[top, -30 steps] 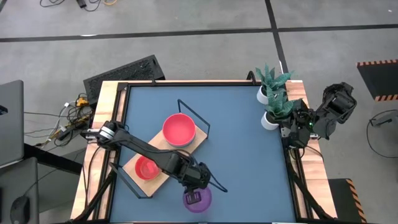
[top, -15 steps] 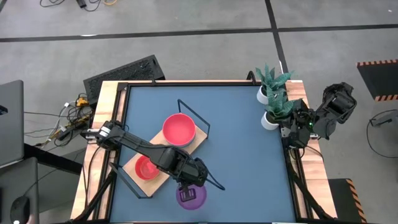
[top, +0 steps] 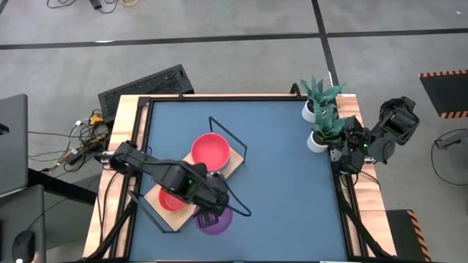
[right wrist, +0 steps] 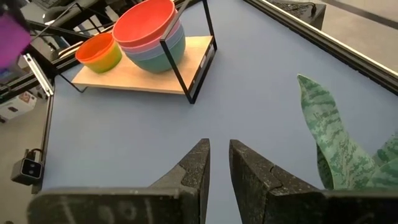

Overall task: Place and stack bowls onto a shelf
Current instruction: Stack the violet bowl on the small orange bowl on the shelf

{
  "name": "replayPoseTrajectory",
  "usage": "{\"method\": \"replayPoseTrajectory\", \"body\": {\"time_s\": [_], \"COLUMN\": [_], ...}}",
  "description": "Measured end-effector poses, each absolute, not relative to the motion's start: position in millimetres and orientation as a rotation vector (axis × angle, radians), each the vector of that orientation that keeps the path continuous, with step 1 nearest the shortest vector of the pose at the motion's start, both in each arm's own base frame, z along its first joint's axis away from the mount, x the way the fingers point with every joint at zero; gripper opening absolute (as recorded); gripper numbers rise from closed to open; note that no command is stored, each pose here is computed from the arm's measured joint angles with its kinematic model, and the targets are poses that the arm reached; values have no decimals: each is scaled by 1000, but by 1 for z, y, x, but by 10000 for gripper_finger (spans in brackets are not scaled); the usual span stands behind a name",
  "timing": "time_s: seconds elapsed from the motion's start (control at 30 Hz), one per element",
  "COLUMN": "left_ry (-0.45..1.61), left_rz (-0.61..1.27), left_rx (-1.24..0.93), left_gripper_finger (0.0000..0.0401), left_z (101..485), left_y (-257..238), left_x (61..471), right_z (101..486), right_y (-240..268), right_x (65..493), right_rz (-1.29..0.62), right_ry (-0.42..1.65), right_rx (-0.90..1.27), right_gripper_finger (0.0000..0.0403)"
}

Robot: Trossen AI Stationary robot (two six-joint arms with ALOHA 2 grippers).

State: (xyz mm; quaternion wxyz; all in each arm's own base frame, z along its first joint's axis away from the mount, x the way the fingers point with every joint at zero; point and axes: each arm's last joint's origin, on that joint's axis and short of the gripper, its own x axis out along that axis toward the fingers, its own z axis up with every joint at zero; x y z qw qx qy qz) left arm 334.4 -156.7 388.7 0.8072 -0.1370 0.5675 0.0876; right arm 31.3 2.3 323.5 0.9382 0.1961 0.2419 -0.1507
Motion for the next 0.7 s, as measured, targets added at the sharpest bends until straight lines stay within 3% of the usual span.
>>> {"method": "replayPoseTrajectory", "body": {"time_s": [0.37, 0.7], "left_ry": [1128, 1195], "left_rz": [396, 622], "left_rx": [-441, -624], "left_gripper_finger": [0, 0], "left_z": [402, 356], "left_y": [-145, -110], "left_x": [273, 204], "right_z": [323, 323], "right_y": [2, 2], "right_x": [31, 31], "right_rz": [-314, -323], "right_ry": [489, 480], "right_rx": [387, 382], "right_gripper_finger": [88, 88]}}
